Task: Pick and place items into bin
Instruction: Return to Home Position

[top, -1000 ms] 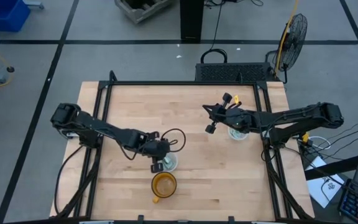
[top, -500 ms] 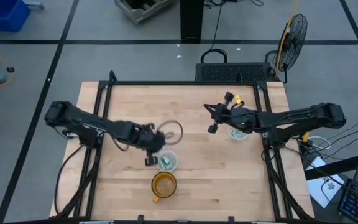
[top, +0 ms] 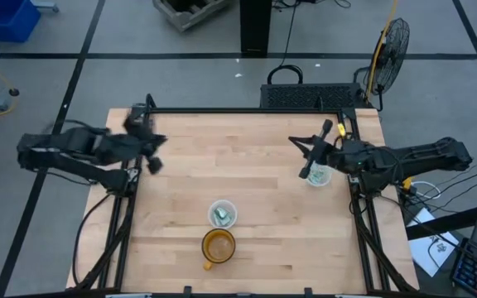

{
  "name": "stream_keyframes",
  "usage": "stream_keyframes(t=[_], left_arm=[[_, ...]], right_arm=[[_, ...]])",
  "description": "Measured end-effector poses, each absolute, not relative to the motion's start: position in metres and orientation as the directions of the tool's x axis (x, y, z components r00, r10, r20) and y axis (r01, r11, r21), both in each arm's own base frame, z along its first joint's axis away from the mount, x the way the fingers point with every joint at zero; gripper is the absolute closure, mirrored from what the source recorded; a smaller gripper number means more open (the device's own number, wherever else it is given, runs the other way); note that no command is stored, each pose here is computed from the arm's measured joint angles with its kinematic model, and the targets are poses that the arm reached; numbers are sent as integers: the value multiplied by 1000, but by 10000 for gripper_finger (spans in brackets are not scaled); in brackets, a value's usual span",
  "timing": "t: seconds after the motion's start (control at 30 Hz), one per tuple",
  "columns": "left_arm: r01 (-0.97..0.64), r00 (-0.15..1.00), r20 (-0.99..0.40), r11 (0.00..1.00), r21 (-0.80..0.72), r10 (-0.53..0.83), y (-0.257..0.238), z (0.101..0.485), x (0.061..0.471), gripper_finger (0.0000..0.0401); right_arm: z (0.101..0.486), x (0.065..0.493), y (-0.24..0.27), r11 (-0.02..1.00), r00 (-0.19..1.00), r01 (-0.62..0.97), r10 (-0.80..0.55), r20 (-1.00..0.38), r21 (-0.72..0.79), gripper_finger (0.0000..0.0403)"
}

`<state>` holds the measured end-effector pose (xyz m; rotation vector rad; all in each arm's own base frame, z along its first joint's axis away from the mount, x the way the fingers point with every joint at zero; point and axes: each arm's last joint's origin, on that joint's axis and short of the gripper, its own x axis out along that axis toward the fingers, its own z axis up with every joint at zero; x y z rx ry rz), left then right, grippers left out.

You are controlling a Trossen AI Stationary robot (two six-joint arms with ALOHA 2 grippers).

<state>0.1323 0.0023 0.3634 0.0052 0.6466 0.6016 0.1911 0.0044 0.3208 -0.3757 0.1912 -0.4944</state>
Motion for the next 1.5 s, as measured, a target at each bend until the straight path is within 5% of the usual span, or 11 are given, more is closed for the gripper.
stream_keyframes(t=[0.13, 0.33, 0.7, 0.97, 1.2, 1.5], left_arm=[[-575, 650, -556, 814, 86, 518, 6, 348, 94, 354], [-617, 671, -544, 786, -32, 504, 7, 290, 72, 354], [-563, 795, -371, 812, -157, 480, 4, 213, 100, 354], [-317, 945, -166, 910, -266, 281, -4, 177, 118, 354], [-328, 935, -202, 928, -175, 292, -3, 186, 115, 354], [-392, 896, -265, 915, -97, 356, 3, 245, 83, 354]], right_arm=[[322, 173, 3, 856, 869, 430, -478, -126, -287, 403], [318, 153, 8, 975, 953, 208, -220, -206, -83, 403], [267, 145, 4, 973, 975, 222, -220, -31, 65, 403], [212, 134, 6, 976, 993, 111, -116, 15, 187, 403], [191, 119, 5, 982, 973, 60, -97, 208, 177, 403], [190, 110, 4, 985, 974, 72, -103, 202, 156, 403]])
